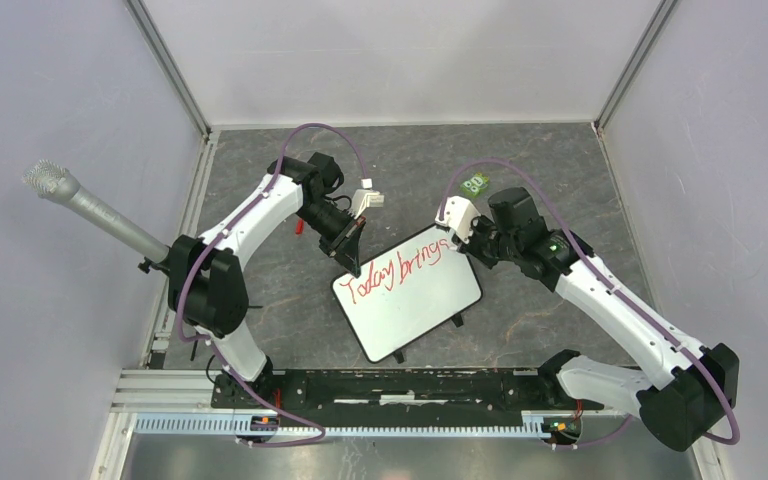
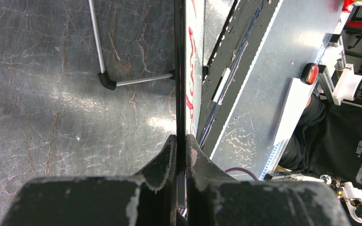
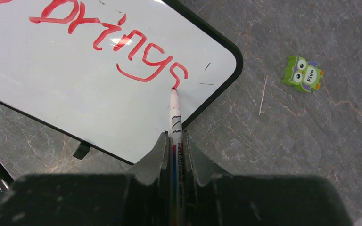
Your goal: Write a sentence on the whiteboard
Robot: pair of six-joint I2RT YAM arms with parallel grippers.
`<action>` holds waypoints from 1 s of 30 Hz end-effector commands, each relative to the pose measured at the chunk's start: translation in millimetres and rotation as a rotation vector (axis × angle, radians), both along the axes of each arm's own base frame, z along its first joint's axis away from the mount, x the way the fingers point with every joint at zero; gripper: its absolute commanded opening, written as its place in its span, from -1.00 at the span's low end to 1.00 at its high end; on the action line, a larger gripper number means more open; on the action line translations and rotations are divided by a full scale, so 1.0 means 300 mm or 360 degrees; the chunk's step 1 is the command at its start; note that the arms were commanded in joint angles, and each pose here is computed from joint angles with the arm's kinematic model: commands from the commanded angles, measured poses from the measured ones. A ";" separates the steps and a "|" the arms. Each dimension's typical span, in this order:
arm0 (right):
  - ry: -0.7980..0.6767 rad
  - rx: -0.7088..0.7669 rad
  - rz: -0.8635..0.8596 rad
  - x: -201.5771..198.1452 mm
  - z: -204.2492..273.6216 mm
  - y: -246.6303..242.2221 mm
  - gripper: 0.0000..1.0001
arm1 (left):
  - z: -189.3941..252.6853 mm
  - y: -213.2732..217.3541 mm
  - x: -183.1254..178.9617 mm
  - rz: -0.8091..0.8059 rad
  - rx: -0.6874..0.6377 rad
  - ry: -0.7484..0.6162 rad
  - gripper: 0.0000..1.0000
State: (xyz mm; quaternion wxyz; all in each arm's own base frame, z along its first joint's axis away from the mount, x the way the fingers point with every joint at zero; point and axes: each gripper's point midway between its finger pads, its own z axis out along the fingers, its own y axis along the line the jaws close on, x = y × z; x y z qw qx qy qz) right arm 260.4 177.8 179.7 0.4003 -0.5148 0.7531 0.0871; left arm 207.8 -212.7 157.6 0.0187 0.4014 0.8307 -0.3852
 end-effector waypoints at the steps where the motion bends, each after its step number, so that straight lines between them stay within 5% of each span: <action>1: 0.0049 -0.0004 0.0055 -0.029 -0.023 0.004 -1.00 | -0.013 -0.017 0.016 -0.0065 -0.0041 -0.0053 -0.95; 16: 0.0023 0.0195 0.0233 -0.064 0.098 0.089 -1.00 | 0.002 -0.021 0.021 -0.0050 -0.0053 -0.0073 -0.92; 30: 0.0142 0.0337 0.0527 -0.213 0.071 0.174 -1.00 | 0.038 -0.031 0.018 -0.0025 -0.0110 -0.0090 -0.40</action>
